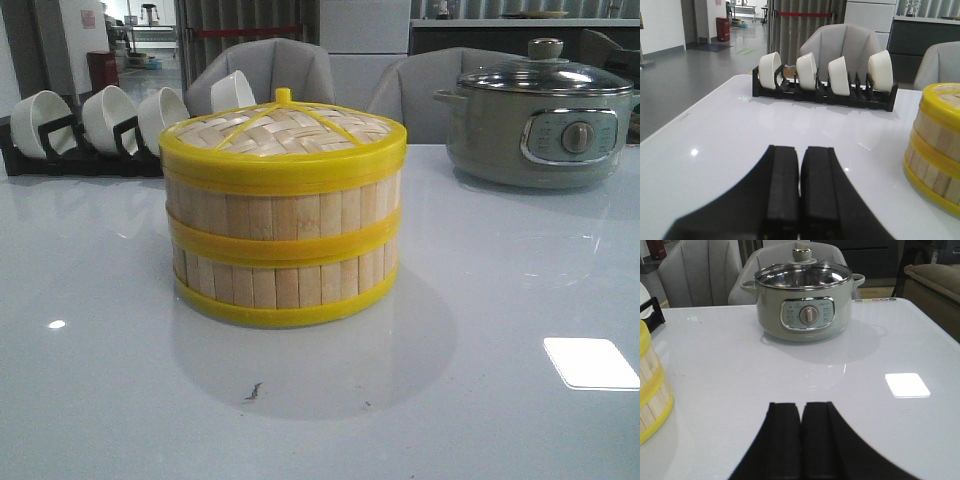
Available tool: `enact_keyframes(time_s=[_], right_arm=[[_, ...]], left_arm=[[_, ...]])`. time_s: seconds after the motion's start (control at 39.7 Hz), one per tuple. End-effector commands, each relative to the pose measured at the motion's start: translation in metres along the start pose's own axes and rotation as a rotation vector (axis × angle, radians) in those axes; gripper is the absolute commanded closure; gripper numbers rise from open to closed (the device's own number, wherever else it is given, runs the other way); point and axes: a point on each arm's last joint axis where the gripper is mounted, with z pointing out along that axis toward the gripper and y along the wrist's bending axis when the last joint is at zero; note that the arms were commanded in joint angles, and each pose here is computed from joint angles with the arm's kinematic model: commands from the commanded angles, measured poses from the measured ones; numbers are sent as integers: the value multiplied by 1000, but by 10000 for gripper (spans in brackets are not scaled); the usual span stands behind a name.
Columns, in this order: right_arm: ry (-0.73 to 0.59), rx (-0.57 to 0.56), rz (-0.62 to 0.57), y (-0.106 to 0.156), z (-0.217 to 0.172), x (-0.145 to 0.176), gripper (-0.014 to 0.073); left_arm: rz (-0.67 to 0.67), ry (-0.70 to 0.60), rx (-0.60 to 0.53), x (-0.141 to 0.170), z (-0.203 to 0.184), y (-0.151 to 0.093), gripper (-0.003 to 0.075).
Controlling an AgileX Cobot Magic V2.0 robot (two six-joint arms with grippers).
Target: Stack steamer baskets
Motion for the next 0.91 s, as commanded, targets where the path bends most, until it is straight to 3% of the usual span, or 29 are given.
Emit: enact_keyframes(time_s=[0.0,0.2,0.48,0.88], right_arm=[[-111,-8,-27,2,-1,-17,554],[-111,-8,-27,2,-1,-17,554],[-111,-8,-27,2,-1,-17,554],[-111,-8,-27,2,-1,-17,554]], left_arm=[[-32,-98,6,-8,-1,0,636],[27,-101,2,-8,-1,0,636],[4,-75,-10,-6,-1,1,636],[54,-68,63,-5,-1,-3,636]])
